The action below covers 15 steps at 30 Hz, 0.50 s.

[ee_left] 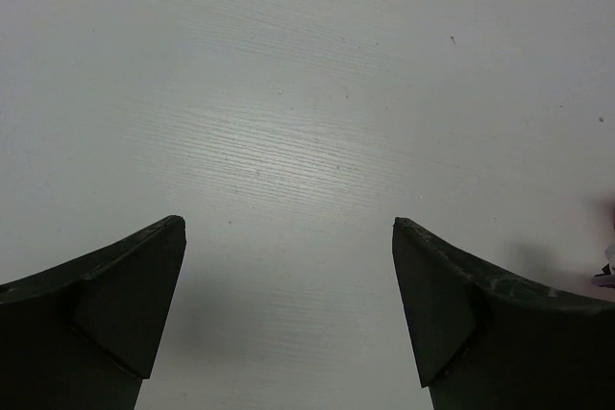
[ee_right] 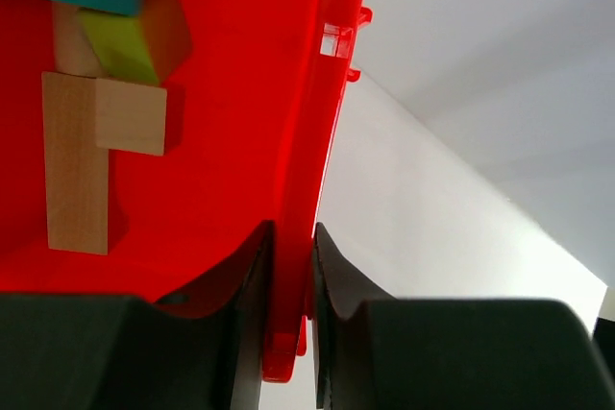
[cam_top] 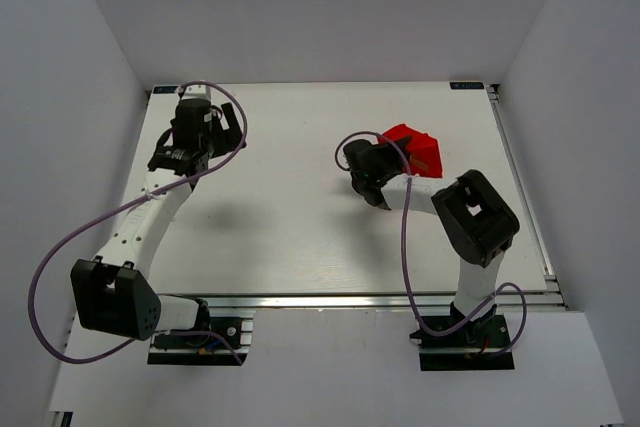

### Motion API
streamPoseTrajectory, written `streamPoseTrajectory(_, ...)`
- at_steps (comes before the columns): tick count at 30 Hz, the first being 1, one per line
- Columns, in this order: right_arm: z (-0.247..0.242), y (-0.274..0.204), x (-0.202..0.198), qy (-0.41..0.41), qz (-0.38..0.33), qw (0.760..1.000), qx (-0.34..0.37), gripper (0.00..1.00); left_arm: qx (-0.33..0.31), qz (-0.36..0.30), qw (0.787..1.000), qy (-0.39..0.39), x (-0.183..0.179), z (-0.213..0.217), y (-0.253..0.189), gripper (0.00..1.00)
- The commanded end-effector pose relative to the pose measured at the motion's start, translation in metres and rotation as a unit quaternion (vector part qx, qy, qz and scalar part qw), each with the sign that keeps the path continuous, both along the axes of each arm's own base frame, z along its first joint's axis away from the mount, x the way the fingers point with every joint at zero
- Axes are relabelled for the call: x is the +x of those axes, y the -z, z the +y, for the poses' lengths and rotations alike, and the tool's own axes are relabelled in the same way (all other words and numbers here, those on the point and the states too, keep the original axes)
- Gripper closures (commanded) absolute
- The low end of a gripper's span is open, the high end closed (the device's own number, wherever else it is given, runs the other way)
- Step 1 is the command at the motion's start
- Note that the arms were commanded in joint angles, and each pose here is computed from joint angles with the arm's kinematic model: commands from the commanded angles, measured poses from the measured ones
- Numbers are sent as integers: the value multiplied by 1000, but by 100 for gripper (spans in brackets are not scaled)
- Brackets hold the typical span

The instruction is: Build the wood block tower

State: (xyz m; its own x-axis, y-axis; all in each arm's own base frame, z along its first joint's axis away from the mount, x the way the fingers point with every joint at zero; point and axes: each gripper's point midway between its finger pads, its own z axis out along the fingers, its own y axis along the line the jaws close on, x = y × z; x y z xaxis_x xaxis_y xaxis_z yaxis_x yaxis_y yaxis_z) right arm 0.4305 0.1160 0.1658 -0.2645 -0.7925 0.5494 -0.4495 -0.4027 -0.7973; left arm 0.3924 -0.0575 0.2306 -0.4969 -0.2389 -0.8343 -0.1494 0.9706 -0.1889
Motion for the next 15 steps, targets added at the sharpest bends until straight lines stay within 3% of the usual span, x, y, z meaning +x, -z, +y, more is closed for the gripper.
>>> streamPoseTrajectory(1, 8, -10, -5, 6, -20, 1000, -18, 100, -5, -22, 1000, 17, -1, -4, -10, 2)
streamPoseTrajectory(15, 63, -1, -23, -38, -21, 998, -38, 100, -14, -36, 998, 39, -2, -10, -15, 2)
